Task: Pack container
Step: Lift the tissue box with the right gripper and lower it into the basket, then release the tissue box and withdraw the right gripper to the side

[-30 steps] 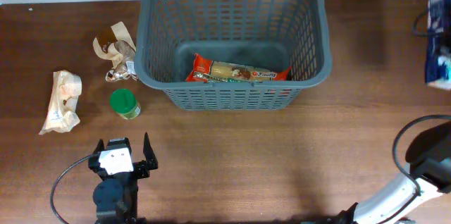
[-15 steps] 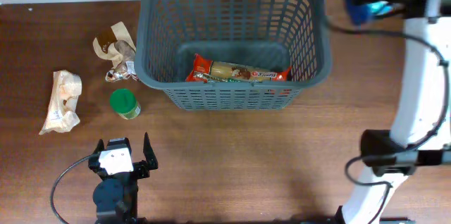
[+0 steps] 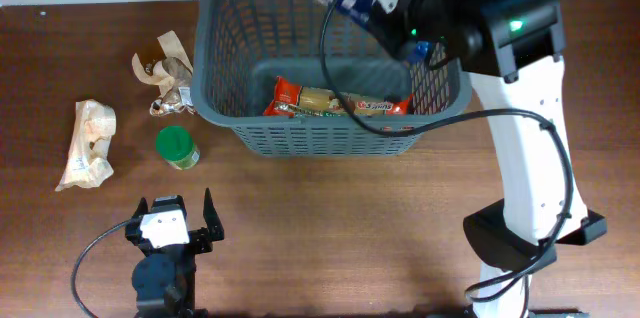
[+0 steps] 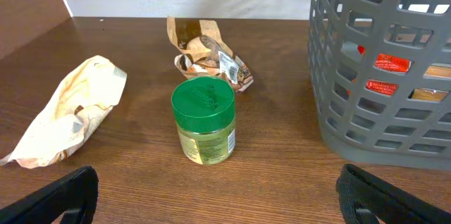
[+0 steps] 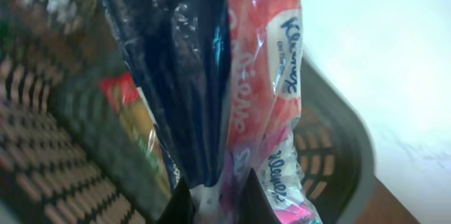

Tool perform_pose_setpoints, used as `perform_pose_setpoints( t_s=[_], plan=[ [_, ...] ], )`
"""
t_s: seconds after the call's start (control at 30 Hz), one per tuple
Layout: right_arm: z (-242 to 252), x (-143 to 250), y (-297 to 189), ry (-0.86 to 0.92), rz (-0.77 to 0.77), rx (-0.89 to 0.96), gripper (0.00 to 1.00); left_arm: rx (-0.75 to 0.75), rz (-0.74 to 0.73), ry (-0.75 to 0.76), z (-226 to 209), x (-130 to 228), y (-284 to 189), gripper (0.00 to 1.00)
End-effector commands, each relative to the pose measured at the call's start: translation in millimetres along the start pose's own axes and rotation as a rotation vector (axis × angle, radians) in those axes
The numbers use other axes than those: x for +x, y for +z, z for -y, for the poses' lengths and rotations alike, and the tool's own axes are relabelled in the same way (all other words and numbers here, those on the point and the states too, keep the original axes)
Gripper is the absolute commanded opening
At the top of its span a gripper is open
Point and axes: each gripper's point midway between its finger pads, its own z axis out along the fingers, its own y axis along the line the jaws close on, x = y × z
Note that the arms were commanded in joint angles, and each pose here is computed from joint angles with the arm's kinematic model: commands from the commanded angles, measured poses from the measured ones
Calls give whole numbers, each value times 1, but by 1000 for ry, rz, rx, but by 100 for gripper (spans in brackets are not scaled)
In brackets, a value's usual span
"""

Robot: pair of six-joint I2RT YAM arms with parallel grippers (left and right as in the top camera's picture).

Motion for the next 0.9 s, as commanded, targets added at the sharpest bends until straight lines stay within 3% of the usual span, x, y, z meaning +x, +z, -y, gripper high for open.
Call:
perform_pose_setpoints(
  t_s=[0.0,0.5,0.87],
  plan=[
    [-8,17,2,-130,-60,-46,4,12,1,17,2,1,0,99],
    [-72,80,99,-146,-195,-404,4,12,1,17,3,1,0,99],
    [-94,119,128,-127,-280,-479,4,12,1,17,3,1,0,99]
  ],
)
